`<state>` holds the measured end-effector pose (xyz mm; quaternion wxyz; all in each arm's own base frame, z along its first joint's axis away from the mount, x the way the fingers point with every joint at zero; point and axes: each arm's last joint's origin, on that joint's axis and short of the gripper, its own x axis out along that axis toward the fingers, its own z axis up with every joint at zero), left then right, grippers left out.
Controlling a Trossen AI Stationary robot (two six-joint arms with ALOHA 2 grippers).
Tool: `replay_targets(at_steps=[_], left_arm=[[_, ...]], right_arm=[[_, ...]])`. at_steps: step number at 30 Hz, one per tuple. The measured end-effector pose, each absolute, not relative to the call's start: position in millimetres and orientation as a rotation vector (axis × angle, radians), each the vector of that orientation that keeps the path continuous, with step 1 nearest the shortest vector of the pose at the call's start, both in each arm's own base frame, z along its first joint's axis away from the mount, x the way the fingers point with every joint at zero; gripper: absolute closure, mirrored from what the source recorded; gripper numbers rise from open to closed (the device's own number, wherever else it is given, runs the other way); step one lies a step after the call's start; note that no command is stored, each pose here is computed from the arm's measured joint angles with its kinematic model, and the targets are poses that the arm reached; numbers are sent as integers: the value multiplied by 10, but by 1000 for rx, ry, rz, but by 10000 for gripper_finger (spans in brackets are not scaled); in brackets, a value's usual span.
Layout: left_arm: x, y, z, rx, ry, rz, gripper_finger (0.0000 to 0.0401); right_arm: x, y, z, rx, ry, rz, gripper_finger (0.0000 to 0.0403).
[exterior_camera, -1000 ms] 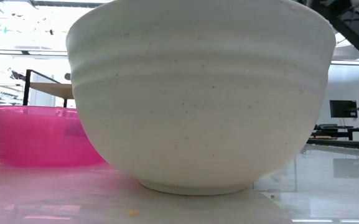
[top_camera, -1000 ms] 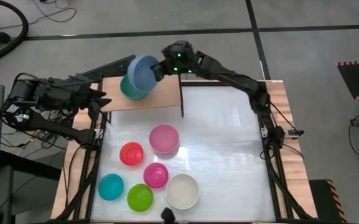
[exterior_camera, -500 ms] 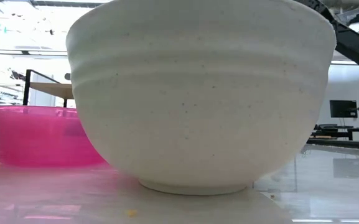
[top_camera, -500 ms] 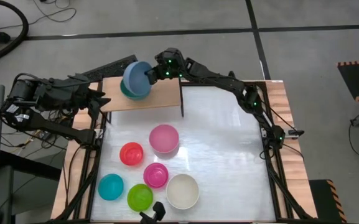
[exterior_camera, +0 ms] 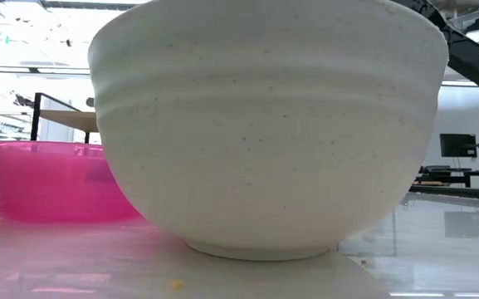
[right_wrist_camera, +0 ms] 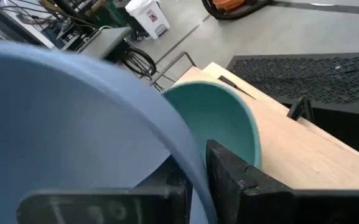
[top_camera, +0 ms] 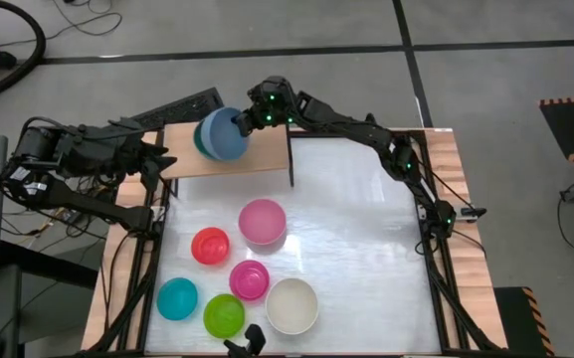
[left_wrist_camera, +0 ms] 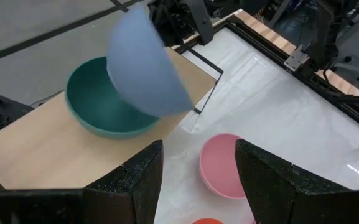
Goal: Place and stack bowls onto a shelf
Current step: Stack the large blue bowl on top of the large green bowl on the shelf
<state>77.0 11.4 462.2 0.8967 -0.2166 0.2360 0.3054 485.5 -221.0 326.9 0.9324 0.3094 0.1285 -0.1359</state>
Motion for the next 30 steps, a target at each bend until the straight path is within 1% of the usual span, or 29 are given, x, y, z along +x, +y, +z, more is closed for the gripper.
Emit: replay_targets(at_steps=[8, 10, 13, 19, 22, 26, 28, 30], left_arm=[[770, 114, 4623, -450, 488, 632, 215], [770, 114, 4623, -450, 488, 632, 215], [770, 114, 4623, -451, 488, 633, 215], [770, 114, 4623, -452, 487, 633, 215], [770, 114, 4623, -452, 487, 633, 215], [771, 114, 4622, -452, 488, 633, 215], [770, 114, 4623, -452, 488, 633, 215], [770, 114, 4622, -452, 488, 633, 215]], right_arm=[[4847, -2246, 3297, 633, 236, -257, 326], [4837, -2274, 3309, 633, 227, -242, 318], [4832, -2282, 3307, 635, 229, -240, 291], [4812, -2334, 3324, 641, 207, -248, 214], [4821, -2341, 3362, 636, 168, -240, 191], [4793, -2337, 3537, 575, 105, -199, 187], [4767, -2259, 3676, 498, 88, -164, 195], [4703, -2142, 3815, 465, 99, -154, 212]])
